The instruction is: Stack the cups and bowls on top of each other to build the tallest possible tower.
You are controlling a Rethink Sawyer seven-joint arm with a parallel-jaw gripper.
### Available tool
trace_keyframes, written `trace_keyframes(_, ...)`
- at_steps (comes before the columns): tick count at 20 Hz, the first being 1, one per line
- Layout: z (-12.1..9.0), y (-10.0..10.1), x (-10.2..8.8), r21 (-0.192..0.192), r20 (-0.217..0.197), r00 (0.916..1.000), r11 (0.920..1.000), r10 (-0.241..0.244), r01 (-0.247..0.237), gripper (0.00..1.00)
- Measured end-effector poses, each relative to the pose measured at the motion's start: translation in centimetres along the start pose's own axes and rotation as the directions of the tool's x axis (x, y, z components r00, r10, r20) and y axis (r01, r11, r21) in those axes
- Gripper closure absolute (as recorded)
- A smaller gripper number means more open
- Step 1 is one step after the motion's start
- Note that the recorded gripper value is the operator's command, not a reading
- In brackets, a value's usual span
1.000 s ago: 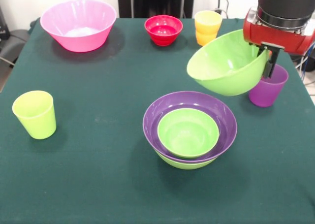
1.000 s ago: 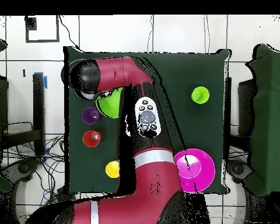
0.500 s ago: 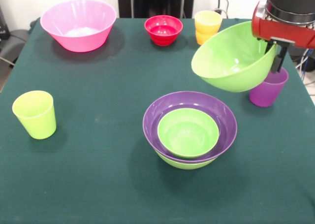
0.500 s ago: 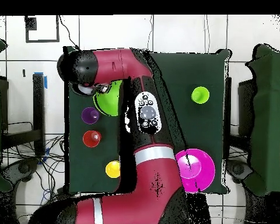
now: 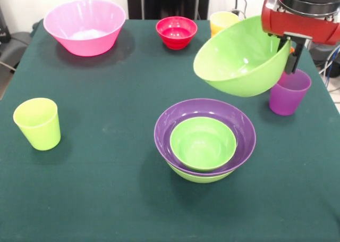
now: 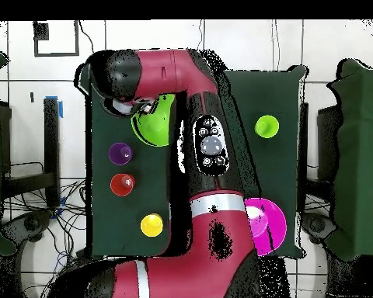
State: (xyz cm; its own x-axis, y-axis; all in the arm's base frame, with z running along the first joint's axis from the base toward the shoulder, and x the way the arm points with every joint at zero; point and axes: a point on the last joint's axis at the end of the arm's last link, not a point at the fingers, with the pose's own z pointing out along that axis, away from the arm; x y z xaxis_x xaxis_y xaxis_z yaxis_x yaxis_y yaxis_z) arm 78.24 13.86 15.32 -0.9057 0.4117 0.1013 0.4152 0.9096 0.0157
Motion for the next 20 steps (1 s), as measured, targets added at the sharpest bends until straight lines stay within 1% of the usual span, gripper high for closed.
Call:
trace_keyframes(7, -1.6, -0.2, -1.9, -0.002, 0.014, 0.9997, 0.9998, -0.021, 0.021, 1.0)
trace_keyframes(8, -1.9, -0.2, -2.5, -0.002, 0.018, 0.9994, 0.9996, -0.029, 0.029, 1.0)
trace_keyframes(13, -2.3, -0.4, -3.6, -0.003, 0.02, 0.9987, 0.9988, -0.048, 0.048, 1.0)
trace_keyframes(14, -2.4, -0.5, -4.0, -0.003, 0.023, 0.9982, 0.9985, -0.055, 0.055, 1.0)
trace_keyframes(20, -2.5, -0.6, -5.4, -0.008, 0.041, 0.9959, 0.9967, -0.08, 0.081, 1.0)
